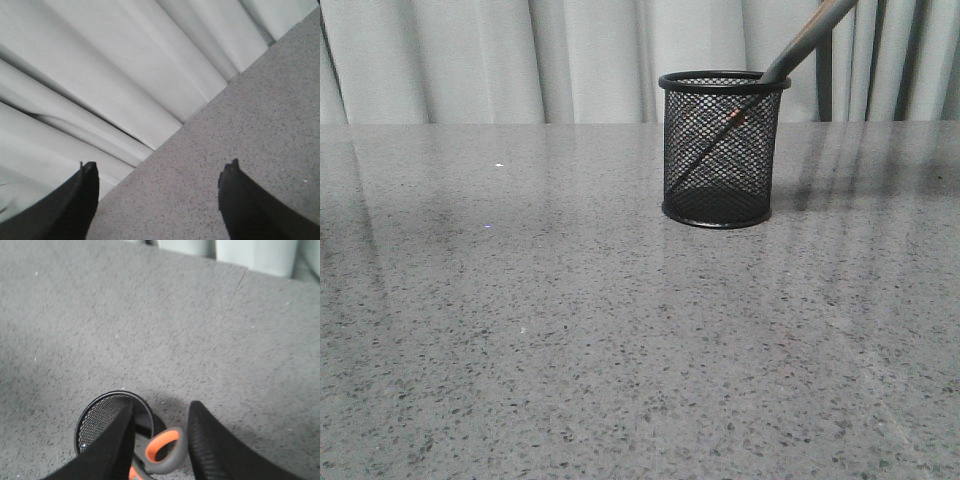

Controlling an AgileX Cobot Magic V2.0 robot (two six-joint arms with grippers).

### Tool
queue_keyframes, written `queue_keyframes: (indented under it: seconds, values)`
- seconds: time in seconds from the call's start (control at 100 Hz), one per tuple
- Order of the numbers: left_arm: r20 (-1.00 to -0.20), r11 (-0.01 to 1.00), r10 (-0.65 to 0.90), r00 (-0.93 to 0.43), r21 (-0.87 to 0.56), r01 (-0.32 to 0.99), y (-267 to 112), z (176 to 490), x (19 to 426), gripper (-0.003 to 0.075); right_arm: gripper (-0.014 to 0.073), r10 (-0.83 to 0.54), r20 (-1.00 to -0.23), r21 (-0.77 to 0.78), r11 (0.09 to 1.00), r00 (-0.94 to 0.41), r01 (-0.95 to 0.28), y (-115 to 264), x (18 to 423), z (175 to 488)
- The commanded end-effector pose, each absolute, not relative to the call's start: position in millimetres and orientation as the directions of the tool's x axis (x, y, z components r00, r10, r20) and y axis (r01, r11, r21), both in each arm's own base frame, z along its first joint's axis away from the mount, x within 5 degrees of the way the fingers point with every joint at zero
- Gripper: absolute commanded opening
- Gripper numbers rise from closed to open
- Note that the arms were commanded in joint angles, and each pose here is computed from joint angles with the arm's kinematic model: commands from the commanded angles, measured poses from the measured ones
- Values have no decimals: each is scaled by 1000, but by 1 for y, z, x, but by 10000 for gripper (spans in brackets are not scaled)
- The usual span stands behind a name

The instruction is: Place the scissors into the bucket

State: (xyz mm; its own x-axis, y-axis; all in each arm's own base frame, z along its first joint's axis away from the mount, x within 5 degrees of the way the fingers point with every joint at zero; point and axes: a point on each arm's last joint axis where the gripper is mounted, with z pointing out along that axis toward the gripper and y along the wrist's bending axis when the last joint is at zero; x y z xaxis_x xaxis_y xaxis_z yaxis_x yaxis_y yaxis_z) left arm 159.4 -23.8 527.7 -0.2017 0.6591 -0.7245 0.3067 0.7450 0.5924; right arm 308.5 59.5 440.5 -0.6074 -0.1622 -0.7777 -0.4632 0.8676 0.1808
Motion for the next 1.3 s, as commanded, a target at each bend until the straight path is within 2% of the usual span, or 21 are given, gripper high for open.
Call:
queue_keyframes:
  seconds: [0.0, 0.07, 0.14, 0.21, 0.29, 0.33, 0.56, 0.64, 0.73, 0.84, 0.99, 1.13, 1.29]
  values:
    - [-765, 765, 633, -119, 595, 246, -23, 543, 153, 471, 225, -113, -863, 143, 880, -493, -453, 53, 289, 476]
    - [-766, 765, 633, -116, 596, 244, -23, 543, 153, 442, 198, -104, -880, 135, 881, -464, -454, 53, 281, 483]
    - [-766, 766, 632, -114, 596, 243, -23, 544, 153, 365, 134, -86, -898, 137, 878, -432, -459, 53, 273, 492]
    - [-776, 772, 621, -107, 583, 255, -25, 544, 153, 247, 47, -68, -915, 137, 875, -398, -465, 53, 263, 501]
    - [-805, 792, 585, -98, 541, 283, -28, 544, 152, 52, -64, -55, -932, 126, 877, -358, -464, 53, 251, 509]
    - [-822, 801, 563, -89, 515, 305, -31, 543, 152, -22, -68, -49, -937, 124, 880, -346, -459, 52, 246, 510]
    - [-893, 854, 443, -84, 391, 345, -39, 524, 158, -21, -54, 50, -980, 119, 922, -192, -367, 41, 211, 502]
    - [-910, 867, 411, -55, 371, 333, -39, 508, 157, -21, -54, 70, -987, 113, 940, -143, -321, 36, 198, 485]
    - [-938, 900, 344, 46, 343, 267, -36, 493, 147, -21, -54, 94, -991, 116, 956, -95, -268, 30, 180, 463]
    - [-953, 936, 265, 144, 290, 200, -30, 461, 132, -21, -55, 124, -992, 125, 972, -17, -200, 22, 157, 436]
    - [-960, 956, 210, 187, 241, 165, -23, 403, 112, -21, -54, 140, -990, 135, 981, 29, -141, 14, 126, 390]
    - [-977, 980, 83, 197, 116, 163, -16, 351, 87, -21, -54, 141, -989, 136, 981, 32, -136, 12, 97, 352]
    - [-957, 992, -19, 288, 17, 123, -7, 306, 63, -21, -54, 142, -989, 134, 981, 48, -138, 11, 72, 315]
